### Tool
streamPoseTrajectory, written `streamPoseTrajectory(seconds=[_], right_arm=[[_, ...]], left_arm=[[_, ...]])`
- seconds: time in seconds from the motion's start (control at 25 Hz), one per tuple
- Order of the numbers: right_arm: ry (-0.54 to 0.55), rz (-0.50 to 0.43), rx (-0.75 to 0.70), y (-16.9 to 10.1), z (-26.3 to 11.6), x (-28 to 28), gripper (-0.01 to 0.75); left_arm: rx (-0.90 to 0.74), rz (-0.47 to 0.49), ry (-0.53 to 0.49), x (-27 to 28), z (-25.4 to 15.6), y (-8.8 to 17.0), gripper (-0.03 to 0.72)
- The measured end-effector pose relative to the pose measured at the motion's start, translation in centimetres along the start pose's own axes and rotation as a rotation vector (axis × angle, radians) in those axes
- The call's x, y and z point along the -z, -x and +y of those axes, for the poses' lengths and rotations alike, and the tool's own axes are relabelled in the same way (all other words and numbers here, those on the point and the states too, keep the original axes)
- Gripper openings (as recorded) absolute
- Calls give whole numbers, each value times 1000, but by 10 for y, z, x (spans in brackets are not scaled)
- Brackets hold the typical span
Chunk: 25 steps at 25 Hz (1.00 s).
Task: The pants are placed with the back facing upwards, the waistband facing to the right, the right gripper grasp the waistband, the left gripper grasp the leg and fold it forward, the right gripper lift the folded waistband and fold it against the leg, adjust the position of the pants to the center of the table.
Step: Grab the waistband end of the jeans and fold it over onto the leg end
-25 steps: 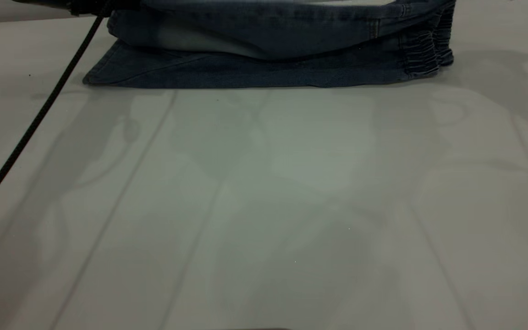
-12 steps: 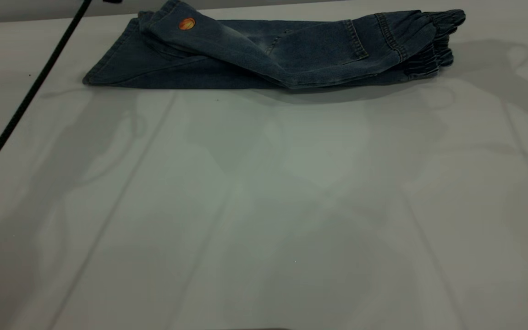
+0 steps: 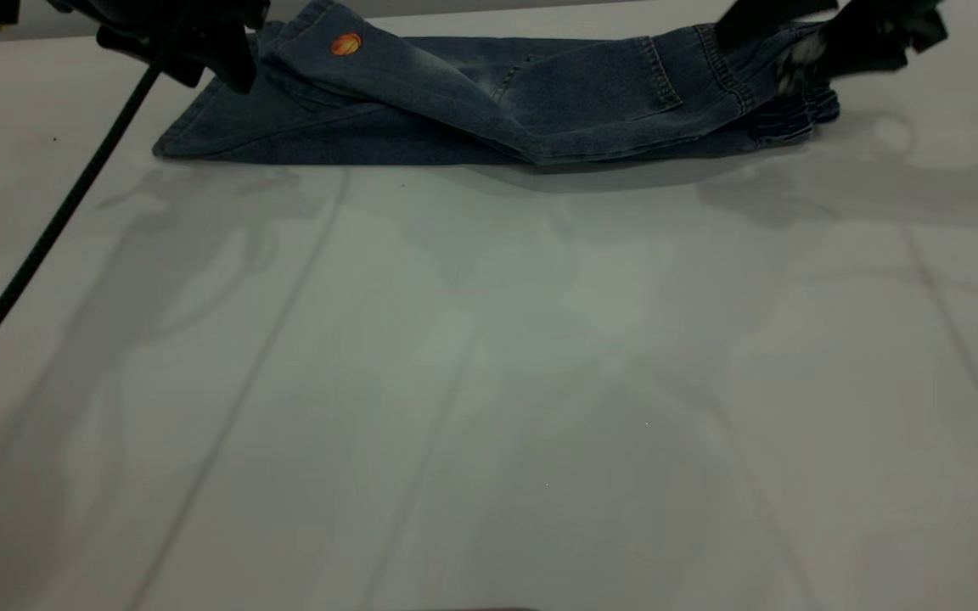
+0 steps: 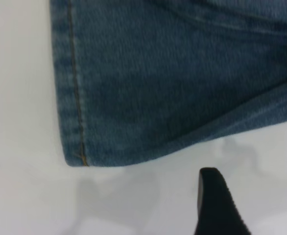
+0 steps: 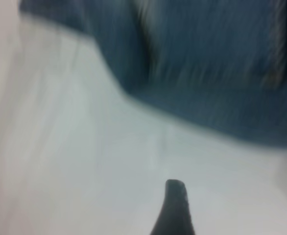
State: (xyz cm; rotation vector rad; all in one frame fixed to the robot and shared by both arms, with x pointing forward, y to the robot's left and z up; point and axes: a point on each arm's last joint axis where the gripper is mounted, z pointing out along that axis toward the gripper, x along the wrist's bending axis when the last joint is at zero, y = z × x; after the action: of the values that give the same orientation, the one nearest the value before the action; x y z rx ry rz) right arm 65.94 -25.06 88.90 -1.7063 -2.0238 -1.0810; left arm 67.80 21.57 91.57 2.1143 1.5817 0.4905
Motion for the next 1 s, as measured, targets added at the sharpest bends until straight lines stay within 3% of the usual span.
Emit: streamPoseTrajectory(seconds=[0.16, 0.36, 0.8, 1.0], right_arm=[[-121, -54, 111, -24, -12, -33, 512], [-112, -145, 184, -40, -19, -75, 510], [11, -228, 136, -26, -8, -100, 455], [181, -213, 164, -30, 29, -103, 454]], left_arm=[[-5, -5, -2, 0, 0, 3, 360], [0, -14, -1, 0, 0, 7, 360], [1, -14, -1, 0, 0, 7, 360], [1, -14, -1, 0, 0, 8, 360]])
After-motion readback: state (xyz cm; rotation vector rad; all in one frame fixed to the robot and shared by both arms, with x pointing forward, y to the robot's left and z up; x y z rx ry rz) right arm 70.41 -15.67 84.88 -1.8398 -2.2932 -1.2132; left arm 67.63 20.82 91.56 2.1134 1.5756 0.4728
